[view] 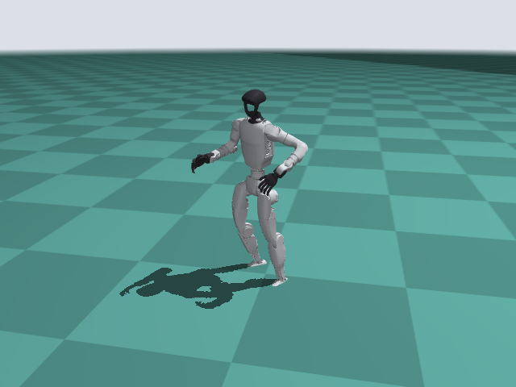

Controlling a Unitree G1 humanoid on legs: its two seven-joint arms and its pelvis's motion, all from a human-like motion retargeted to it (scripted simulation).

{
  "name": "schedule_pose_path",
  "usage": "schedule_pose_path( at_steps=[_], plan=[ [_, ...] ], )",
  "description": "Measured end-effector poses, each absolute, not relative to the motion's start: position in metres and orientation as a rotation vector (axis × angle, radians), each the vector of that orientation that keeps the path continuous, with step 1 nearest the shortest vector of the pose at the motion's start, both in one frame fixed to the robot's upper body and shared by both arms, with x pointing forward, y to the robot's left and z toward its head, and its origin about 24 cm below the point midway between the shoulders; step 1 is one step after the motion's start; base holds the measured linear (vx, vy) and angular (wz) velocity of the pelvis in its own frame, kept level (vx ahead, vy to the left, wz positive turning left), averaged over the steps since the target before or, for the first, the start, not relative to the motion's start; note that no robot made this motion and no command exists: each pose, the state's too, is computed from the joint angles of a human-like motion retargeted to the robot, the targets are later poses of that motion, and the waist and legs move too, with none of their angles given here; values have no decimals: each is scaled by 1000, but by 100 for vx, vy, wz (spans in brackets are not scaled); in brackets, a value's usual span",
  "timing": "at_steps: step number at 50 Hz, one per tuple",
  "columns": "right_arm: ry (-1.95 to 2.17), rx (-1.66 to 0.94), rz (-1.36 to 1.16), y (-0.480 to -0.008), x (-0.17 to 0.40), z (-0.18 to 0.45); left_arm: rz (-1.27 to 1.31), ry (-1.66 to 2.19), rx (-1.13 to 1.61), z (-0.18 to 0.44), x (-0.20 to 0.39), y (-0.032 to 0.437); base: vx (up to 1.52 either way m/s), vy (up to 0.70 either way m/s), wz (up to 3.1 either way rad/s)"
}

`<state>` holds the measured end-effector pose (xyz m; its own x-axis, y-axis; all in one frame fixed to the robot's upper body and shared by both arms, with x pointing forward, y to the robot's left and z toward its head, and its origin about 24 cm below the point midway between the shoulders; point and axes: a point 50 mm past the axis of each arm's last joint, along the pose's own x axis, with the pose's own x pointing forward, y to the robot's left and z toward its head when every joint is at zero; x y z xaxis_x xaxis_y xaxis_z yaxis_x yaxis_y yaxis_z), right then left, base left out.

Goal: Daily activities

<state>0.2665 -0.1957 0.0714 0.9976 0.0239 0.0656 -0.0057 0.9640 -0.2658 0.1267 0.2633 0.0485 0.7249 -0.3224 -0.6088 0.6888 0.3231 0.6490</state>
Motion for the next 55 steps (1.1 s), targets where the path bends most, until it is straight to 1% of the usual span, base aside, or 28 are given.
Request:
schedule_pose_path(
  at_steps=[5,10,16,20,24,28,34,38,45,50,55],
  plan=[
    [77,-304,151,-174,282,40,-737,428,1036,37,118,257,-2,-2,-11],
    [159,-453,384,-142,295,22,-849,543,1032,7,96,254,-5,-6,-24],
    [207,-706,740,-105,298,10,-1143,750,935,-34,45,237,-7,-7,-38],
    [233,-859,947,-88,296,7,-1377,859,794,-54,5,213,-8,-7,-60],
    [262,-991,1103,-75,294,4,-1577,907,659,-64,-24,185,-9,-7,-85],
    [289,-1116,1228,-63,292,1,-1739,901,584,-68,-40,162,-10,-6,-116],
    [317,-1256,1409,-37,280,-7,-1900,854,571,-69,-43,141,-10,-6,-152],
    [304,-1299,1509,-13,270,-9,-1945,838,607,-71,-33,139,-6,-4,-174],
    [231,-1281,1640,29,246,-6,-1989,864,710,-77,-22,151,-8,-5,-177],
    [174,-1202,1723,53,230,4,-2020,905,793,-84,-18,162,-7,-9,-168],
    [165,-1059,1818,67,211,14,-2025,942,870,-91,-13,174,-7,-8,-147]
  ],
)
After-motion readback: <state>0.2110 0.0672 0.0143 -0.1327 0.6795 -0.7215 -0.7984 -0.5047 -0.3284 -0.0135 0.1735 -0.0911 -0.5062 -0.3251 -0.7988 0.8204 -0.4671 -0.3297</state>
